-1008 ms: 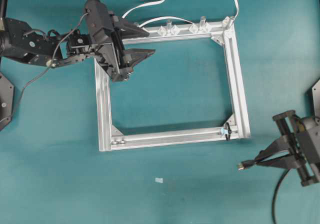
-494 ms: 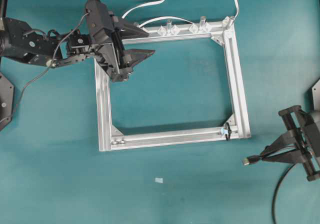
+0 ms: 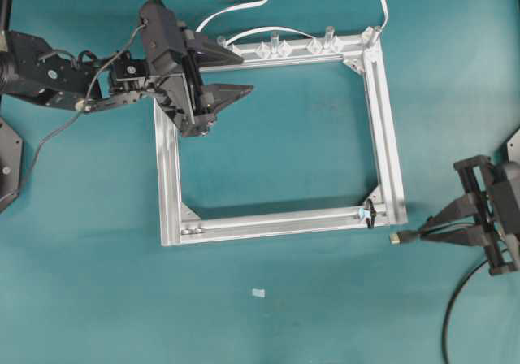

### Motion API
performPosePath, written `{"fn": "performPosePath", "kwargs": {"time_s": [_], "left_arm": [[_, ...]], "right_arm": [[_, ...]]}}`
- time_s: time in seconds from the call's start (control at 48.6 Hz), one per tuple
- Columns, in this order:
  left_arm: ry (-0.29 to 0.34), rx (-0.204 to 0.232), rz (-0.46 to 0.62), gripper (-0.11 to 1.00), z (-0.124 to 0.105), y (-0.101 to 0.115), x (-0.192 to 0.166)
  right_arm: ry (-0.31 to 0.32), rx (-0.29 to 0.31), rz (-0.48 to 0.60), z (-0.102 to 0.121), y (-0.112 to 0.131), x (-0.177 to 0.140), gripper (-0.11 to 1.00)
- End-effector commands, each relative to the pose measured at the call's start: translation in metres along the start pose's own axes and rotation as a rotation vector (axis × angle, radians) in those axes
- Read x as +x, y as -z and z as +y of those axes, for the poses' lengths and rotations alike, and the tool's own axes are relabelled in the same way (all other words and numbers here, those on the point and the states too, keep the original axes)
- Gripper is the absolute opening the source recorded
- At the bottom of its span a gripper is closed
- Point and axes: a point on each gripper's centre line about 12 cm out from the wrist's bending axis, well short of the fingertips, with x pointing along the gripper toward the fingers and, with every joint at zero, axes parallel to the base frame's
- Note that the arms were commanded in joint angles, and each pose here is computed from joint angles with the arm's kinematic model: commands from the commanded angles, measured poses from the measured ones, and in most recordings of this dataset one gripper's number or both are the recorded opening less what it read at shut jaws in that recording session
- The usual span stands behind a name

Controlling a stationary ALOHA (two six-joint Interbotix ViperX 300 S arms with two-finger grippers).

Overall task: Insert the wire through the string loop located on the right side.
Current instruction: 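Bring the USB plug to the frame's lower-right corner, pointing left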

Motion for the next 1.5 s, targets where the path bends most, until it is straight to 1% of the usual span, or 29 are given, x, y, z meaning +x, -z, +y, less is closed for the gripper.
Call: {"fn": "performPosePath", "kwargs": {"time_s": [0.0,0.206,0.391,1.482], "left_arm": [[0.010,-0.009,-0.053,0.65,-0.004,-0.017,-0.002],[0.012,-0.008,-0.053,0.65,-0.004,-0.017,-0.002],[0.012,-0.007,-0.053,0.65,-0.004,-0.017,-0.002],[0.012,-0.006,-0.053,0.65,-0.004,-0.018,-0.002]], "right_arm": [[0.027,0.011,-0.022,-0.006,-0.003,0.000,0.11],[0.070,0.029,-0.021,-0.016,-0.003,0.000,0.11],[0.091,0.037,-0.024,-0.020,-0.003,0.001,0.11],[0.092,0.035,-0.018,-0.021,-0.002,0.000,0.11]]}}
